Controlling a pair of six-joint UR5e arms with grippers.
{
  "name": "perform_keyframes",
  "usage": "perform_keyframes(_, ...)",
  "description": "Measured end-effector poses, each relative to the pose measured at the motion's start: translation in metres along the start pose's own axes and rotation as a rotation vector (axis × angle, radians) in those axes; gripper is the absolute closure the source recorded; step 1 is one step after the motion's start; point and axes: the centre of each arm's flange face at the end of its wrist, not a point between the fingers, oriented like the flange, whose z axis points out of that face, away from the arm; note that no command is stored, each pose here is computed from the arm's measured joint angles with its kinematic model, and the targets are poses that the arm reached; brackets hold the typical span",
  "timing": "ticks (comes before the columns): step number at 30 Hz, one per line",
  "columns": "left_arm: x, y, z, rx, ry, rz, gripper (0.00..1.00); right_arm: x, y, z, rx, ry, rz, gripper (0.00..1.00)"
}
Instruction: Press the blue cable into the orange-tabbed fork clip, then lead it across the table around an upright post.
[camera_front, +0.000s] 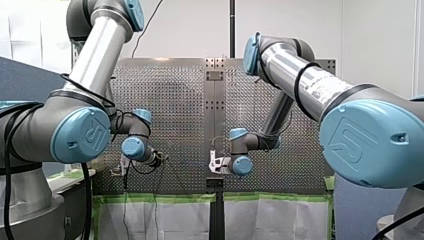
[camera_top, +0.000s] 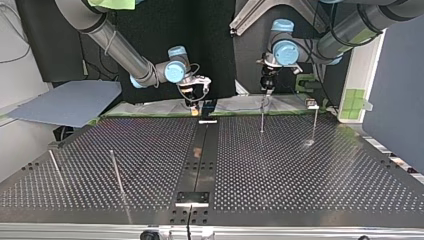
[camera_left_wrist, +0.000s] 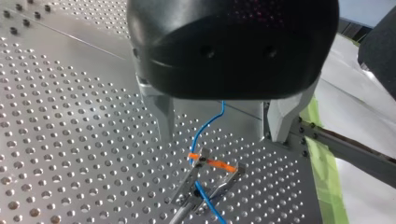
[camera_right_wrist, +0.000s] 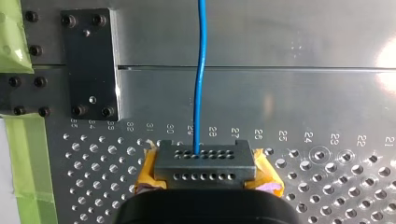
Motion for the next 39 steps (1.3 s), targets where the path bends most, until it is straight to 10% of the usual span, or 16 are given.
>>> perform_keyframes(39,0.004,-0.033,-0.004,0.085,-0.026,0.029,0.00,-0.005,0.000,0.000,-0.001,-0.004,0.000,1.00)
